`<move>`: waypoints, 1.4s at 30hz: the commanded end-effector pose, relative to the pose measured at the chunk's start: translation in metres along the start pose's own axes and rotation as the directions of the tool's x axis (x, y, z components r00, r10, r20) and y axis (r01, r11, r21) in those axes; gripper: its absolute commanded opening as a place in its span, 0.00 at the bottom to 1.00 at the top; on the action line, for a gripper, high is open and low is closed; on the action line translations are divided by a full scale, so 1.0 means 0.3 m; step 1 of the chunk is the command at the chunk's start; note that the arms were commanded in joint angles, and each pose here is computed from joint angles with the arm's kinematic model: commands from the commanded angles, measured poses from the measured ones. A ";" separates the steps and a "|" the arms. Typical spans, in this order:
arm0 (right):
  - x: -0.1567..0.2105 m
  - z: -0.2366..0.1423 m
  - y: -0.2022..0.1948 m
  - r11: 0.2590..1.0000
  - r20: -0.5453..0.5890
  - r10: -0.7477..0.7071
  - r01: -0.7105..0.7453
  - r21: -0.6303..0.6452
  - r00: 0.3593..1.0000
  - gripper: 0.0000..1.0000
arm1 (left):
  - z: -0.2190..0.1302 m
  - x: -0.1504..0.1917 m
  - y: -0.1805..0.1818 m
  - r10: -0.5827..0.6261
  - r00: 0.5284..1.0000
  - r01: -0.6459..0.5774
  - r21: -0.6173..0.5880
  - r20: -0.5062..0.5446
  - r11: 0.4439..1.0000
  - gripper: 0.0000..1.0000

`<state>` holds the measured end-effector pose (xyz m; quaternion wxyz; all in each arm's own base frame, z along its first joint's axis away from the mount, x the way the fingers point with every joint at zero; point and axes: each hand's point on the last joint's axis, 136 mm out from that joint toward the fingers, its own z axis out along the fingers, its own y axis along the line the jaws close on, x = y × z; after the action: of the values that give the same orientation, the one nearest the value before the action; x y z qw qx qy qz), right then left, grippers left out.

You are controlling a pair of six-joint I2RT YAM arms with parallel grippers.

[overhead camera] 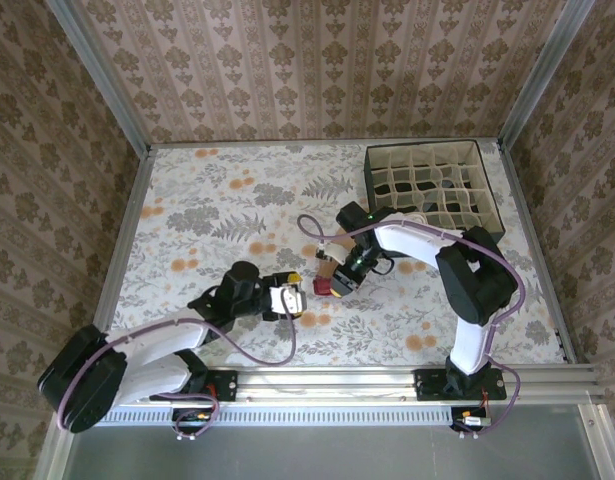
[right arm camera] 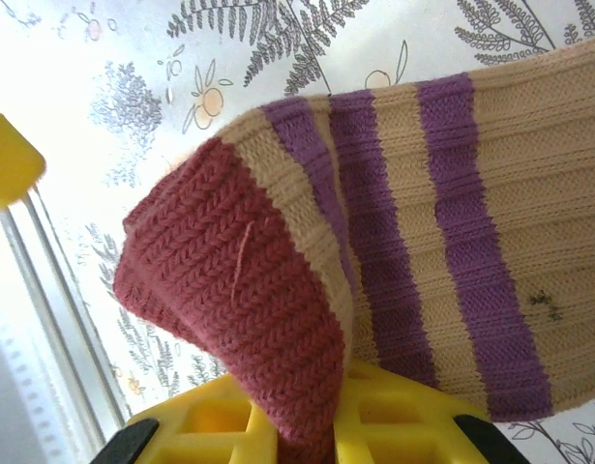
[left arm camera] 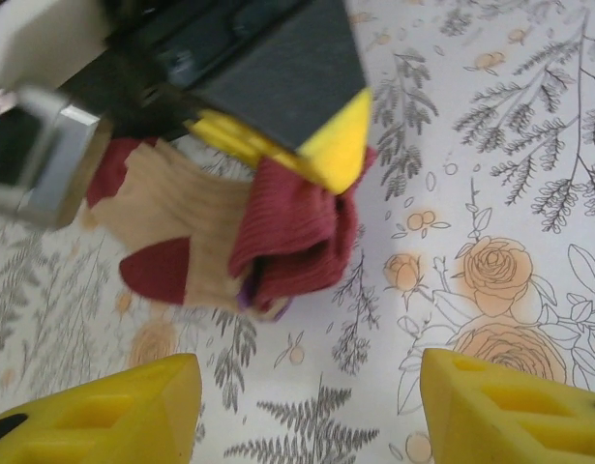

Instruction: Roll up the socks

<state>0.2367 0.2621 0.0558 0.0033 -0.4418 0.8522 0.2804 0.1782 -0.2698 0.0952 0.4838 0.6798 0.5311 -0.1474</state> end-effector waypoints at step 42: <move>-0.036 -0.204 0.043 0.990 0.334 0.136 -0.144 -0.003 0.933 0.61 | 0.114 -0.064 -0.107 -0.096 0.994 0.084 0.214 0.048 0.973 0.00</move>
<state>0.2404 0.2392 0.1010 0.0806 -0.3529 0.8742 0.3237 0.1751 -0.3132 0.0842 0.4531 0.7158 0.4978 -0.1857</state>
